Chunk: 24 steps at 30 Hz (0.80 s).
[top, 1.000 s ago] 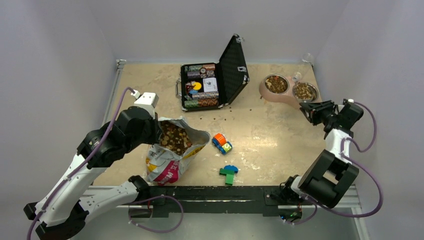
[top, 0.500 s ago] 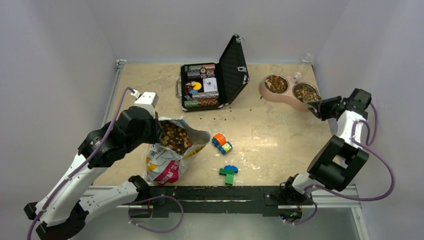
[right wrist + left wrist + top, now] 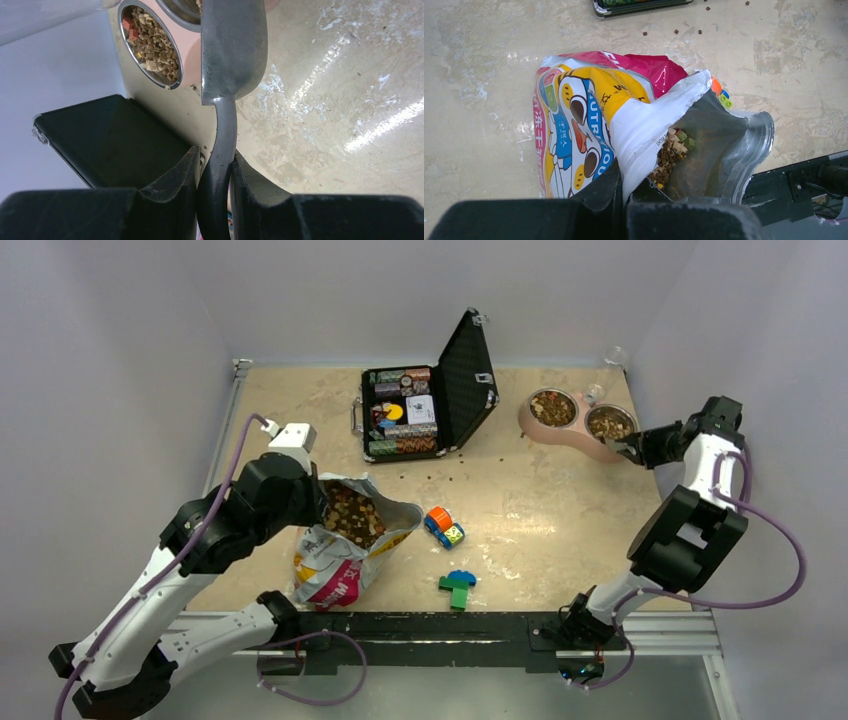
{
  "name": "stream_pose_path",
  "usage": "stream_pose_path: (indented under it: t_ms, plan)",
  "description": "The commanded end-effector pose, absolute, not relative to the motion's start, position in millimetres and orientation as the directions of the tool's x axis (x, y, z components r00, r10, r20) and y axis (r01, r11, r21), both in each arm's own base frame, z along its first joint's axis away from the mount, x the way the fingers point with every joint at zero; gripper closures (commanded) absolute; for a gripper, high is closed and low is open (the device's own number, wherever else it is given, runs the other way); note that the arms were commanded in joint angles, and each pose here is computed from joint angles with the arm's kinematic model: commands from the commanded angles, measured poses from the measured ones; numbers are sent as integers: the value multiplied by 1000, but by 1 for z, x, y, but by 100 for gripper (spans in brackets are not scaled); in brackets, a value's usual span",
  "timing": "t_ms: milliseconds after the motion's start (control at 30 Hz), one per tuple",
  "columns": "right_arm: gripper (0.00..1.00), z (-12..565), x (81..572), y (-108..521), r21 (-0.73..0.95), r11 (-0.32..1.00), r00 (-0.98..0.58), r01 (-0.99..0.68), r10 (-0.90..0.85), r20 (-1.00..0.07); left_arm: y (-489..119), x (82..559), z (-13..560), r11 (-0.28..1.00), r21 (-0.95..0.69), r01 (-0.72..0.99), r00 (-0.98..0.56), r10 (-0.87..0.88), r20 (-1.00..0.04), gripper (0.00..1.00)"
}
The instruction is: Serve the pet food
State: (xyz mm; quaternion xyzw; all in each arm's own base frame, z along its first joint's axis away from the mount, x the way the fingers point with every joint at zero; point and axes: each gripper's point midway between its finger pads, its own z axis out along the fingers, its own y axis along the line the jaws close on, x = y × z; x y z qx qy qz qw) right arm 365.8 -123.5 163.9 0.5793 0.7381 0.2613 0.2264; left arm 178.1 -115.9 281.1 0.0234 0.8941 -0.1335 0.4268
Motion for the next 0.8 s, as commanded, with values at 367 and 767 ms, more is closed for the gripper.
stream_pose_path:
  t_ms: [367, 767]
  plan:
    - [100, 190, 383, -129, 514, 86, -127, 854, 991, 46, -128, 198, 325, 934, -324, 150, -515, -206, -832, 100]
    - [100, 204, 400, -124, 540, 17, -92, 841, 989, 113, -126, 200, 332, 940, -301, 163, -498, -185, -847, 100]
